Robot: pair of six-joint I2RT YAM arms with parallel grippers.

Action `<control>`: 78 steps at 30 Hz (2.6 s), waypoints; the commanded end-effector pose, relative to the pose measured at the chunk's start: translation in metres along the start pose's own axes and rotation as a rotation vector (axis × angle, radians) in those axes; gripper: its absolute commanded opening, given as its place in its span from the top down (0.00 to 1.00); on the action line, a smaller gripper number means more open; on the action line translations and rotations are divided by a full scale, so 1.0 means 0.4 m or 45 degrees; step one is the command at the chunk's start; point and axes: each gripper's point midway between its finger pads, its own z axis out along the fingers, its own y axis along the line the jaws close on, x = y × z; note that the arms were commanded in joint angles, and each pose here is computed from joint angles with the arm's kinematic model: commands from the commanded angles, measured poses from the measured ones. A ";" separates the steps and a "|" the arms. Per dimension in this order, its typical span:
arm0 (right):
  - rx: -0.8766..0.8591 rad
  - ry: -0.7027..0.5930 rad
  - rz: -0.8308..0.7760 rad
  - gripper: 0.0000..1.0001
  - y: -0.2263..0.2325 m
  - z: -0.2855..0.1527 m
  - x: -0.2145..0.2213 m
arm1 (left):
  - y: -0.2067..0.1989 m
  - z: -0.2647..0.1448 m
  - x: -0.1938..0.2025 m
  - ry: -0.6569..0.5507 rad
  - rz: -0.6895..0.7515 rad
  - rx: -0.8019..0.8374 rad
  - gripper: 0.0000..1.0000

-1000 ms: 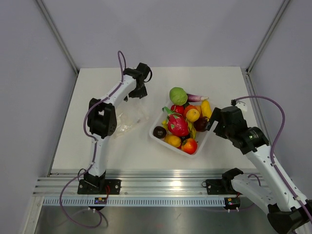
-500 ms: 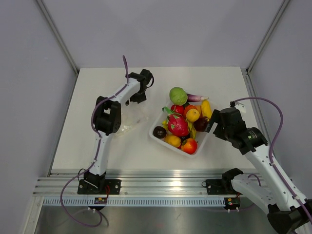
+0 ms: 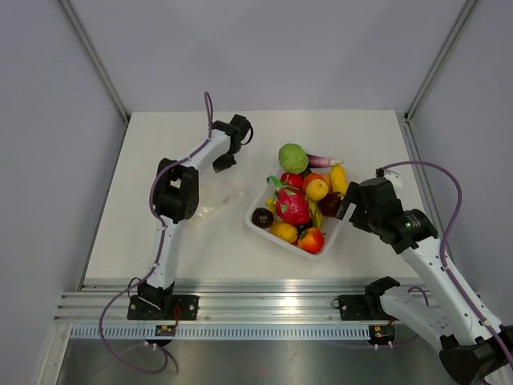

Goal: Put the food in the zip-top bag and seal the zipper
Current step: Pick up the zipper food storage bag at the center of the board, then open the zipper of the food storage bag.

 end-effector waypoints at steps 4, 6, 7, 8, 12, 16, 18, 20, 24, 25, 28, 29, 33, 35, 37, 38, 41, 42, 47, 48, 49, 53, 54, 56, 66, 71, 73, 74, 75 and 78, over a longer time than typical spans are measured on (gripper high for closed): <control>-0.058 -0.019 0.013 0.01 0.025 -0.020 -0.018 | 0.025 -0.155 -0.058 -0.101 0.039 0.248 1.00; -0.064 -0.014 0.033 0.00 0.031 -0.028 -0.021 | 0.029 -0.217 -0.049 -0.098 0.080 0.377 1.00; -0.085 -0.010 0.036 0.01 0.041 -0.033 -0.024 | 0.032 -0.238 -0.047 -0.104 0.089 0.415 1.00; -0.109 -0.007 0.045 0.00 0.052 -0.038 -0.028 | 0.029 -0.244 -0.020 -0.073 0.117 0.464 1.00; -0.342 0.026 0.060 0.01 0.152 -0.074 -0.049 | 0.049 -0.341 -0.002 -0.097 0.128 0.639 1.00; -0.566 0.067 0.033 0.01 0.257 -0.111 -0.079 | 0.062 -0.423 0.024 -0.113 0.140 0.805 1.00; -0.654 0.094 0.028 0.00 0.314 -0.117 -0.097 | 0.065 -0.463 0.037 -0.125 0.138 0.895 1.00; -0.730 0.099 0.027 0.00 0.363 -0.119 -0.113 | 0.061 -0.506 0.043 -0.141 0.133 0.997 1.00; -0.816 0.184 -0.057 0.00 0.498 -0.109 -0.099 | 0.048 -0.549 0.066 -0.128 0.148 1.127 1.00; -0.817 0.201 -0.080 0.01 0.522 -0.108 -0.091 | 0.045 -0.560 0.071 -0.118 0.149 1.158 1.00; -0.819 0.237 -0.107 0.02 0.605 -0.091 -0.077 | 0.044 -0.592 0.076 -0.124 0.153 1.226 1.00; -0.814 0.261 -0.109 0.05 0.626 -0.072 -0.068 | 0.045 -0.596 0.081 -0.122 0.155 1.239 1.00; -0.813 0.343 -0.081 0.25 0.671 -0.028 -0.037 | 0.061 -0.632 0.096 -0.136 0.158 1.300 1.00; -0.819 0.367 -0.094 0.27 0.690 -0.017 -0.023 | 0.074 -0.658 0.102 -0.160 0.162 1.339 1.00; -0.792 0.399 -0.115 0.27 0.698 0.012 -0.001 | 0.079 -0.663 0.120 -0.147 0.172 1.364 1.00; -0.802 0.412 -0.129 0.27 0.709 0.013 0.007 | 0.087 -0.677 0.120 -0.168 0.169 1.381 1.00; -0.835 0.463 -0.151 0.26 0.737 0.031 0.046 | 0.097 -0.678 0.138 -0.168 0.181 1.391 1.00; -0.837 0.481 -0.155 0.25 0.743 0.039 0.060 | 0.099 -0.672 0.145 -0.163 0.183 1.386 1.00; -0.810 0.473 -0.175 0.38 0.757 0.058 0.081 | 0.114 -0.671 0.155 -0.180 0.199 1.374 1.00; -0.798 0.472 -0.167 0.42 0.753 0.063 0.083 | 0.118 -0.673 0.155 -0.190 0.202 1.373 1.00; -0.799 0.464 -0.162 0.50 0.754 0.066 0.082 | 0.121 -0.676 0.158 -0.195 0.216 1.377 1.00; -0.799 0.441 -0.143 0.39 0.744 0.061 0.078 | 0.128 -0.671 0.175 -0.191 0.241 1.382 1.00; -0.800 0.422 -0.130 0.34 0.739 0.050 0.066 | 0.130 -0.665 0.177 -0.192 0.242 1.370 1.00; -0.786 0.372 -0.113 0.23 0.727 0.046 0.052 | 0.133 -0.656 0.176 -0.196 0.240 1.346 1.00; -0.824 0.343 -0.088 0.21 0.741 0.029 0.033 | 0.130 -0.660 0.177 -0.216 0.236 1.371 1.00; -0.822 0.429 -0.095 0.30 0.759 0.076 0.082 | 0.124 -0.678 0.177 -0.214 0.231 1.419 1.00; -0.818 0.437 -0.099 0.43 0.761 0.085 0.088 | 0.123 -0.687 0.175 -0.219 0.233 1.436 1.00; -0.820 0.442 -0.101 0.54 0.763 0.088 0.092 | 0.122 -0.688 0.175 -0.220 0.235 1.440 1.00; -0.821 0.441 -0.105 0.65 0.762 0.089 0.093 | 0.122 -0.690 0.176 -0.219 0.238 1.443 1.00; -0.825 0.411 -0.094 1.00 0.763 0.083 0.080 | 0.124 -0.679 0.181 -0.217 0.252 1.429 1.00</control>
